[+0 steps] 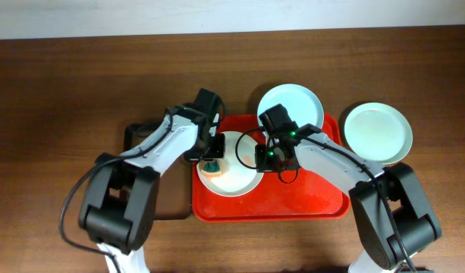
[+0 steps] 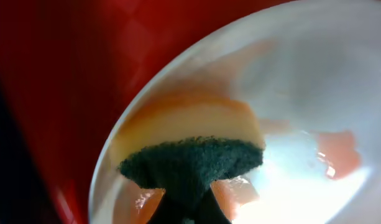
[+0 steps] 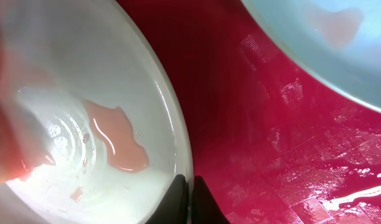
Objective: Clean dirty plates on tray and stack at the side
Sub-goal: 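Scrub the white plate with the sponge in the left gripper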
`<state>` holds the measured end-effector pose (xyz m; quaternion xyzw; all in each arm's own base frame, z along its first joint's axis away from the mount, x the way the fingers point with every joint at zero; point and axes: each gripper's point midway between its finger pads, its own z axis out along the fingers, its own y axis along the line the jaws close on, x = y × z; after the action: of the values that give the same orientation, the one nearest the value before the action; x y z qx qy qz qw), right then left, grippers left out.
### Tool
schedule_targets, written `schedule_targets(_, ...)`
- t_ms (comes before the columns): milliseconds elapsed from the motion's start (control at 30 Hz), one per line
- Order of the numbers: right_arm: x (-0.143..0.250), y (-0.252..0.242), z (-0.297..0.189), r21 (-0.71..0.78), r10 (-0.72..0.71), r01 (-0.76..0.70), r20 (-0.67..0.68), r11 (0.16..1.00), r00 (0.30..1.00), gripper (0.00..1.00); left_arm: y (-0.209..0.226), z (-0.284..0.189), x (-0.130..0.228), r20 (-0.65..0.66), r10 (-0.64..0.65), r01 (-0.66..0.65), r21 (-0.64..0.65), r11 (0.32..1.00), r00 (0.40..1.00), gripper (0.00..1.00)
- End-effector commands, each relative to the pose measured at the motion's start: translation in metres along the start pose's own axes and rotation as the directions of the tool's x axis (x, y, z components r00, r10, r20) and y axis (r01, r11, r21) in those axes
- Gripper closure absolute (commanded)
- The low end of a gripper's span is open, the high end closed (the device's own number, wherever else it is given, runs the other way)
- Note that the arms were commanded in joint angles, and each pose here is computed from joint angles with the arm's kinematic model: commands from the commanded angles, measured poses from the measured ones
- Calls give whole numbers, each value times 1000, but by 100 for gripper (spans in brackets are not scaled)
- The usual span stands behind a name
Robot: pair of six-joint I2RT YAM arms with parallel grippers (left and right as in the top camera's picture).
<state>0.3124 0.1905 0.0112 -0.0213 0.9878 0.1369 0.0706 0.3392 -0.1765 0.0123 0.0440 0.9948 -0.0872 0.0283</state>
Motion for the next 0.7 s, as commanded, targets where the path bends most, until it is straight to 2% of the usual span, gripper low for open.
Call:
schedule_targets(0, 16, 8, 10, -24, -38, 37, -55, 999, 998, 96, -11, 23, 17, -103, -17, 26, 78, 997, 994, 100)
schedule_targets(100, 16, 8, 10, -24, -38, 37, -55, 999, 998, 96, -51, 9, 15, -116, 56, -16, 319, 948, 992, 100)
schedule_targets(233, 16, 7, 10, -23, -38, 37, -57, 999, 998, 96, -53, -30, -15, -9, 40, -34, 346, 938, 999, 100)
schedule_targets(333, 16, 8, 10, -23, -38, 37, -56, 999, 998, 96, -33, -45, -26, 89, 44, -60, 184, 981, 995, 100)
schedule_targets(400, 16, 8, 10, -24, -38, 37, -55, 999, 998, 96, -10, -32, -26, 111, 16, -16, 4, 1000, 994, 100)
schedule_targets(433, 16, 8, 10, -24, -38, 37, -55, 999, 998, 96, -7, -26, -23, 107, 12, -9, -28, 1000, 994, 100)
schedule_targets(567, 16, 8, 10, -24, -38, 37, -55, 999, 998, 96, -8, 19, -7, 21, 17, -16, -63, 998, 1000, 100)
schedule_targets(633, 16, 8, 10, -24, -38, 37, -55, 999, 998, 96, -3, 44, 1, -35, 5, -7, -71, 997, 999, 94)
schedule_targets(667, 16, 8, 10, -24, -38, 37, -55, 999, 998, 96, -8, 50, 7, -71, 2, -4, -36, 999, 997, 100)
